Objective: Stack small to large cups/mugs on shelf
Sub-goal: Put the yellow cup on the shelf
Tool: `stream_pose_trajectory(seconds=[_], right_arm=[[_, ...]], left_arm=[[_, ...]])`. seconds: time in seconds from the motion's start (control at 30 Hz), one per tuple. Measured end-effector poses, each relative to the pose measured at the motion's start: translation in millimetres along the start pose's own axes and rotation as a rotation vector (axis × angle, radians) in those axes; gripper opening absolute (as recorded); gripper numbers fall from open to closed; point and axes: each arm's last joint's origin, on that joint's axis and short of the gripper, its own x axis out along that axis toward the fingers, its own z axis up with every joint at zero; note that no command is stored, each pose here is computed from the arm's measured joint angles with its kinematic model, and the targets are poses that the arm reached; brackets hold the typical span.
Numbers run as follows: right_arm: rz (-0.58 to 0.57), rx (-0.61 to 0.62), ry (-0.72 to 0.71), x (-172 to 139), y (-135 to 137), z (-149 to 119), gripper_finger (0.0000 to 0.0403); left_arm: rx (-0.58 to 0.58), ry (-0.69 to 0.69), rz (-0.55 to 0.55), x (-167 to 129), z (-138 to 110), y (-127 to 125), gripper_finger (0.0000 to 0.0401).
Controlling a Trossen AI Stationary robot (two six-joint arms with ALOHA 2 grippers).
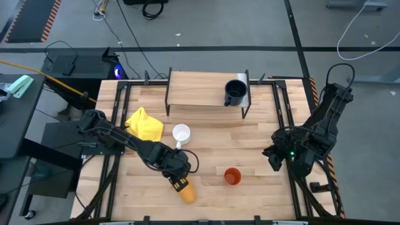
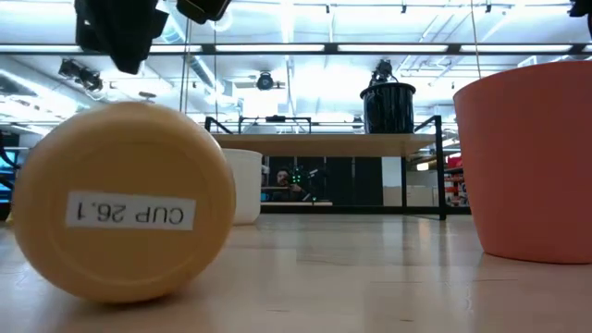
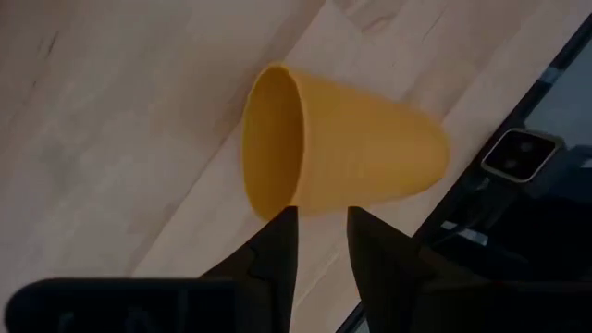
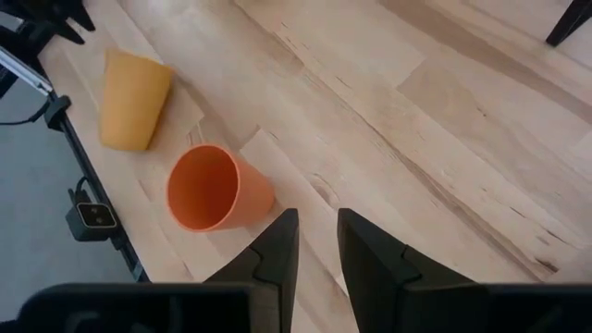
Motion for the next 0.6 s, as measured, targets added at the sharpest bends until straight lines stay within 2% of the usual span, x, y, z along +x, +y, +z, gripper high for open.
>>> stream_pose_trajectory(seconds=[0.17, 0.27, 0.37, 0.6], right_arm=[[0.12, 0.015, -0.048, 16, 18, -5, 0.0087], [0.17, 0.001, -0.011, 29, 26, -7, 0.0087], [0.17, 0.002, 0.012, 35, 27, -4, 0.0087], [0.167, -0.021, 0.014, 36, 26, -3, 0.0087]], left_arm=[[-0.01, 0.007, 0.017, 0, 1, 2, 0.0099], [-0.024, 0.049, 0.105, -1, -3, 11, 0.0094], [-0.069, 0.081, 0.185, -3, -7, 18, 0.0088], [-0.02, 0.025, 0.01, -1, 2, 3, 0.0062]])
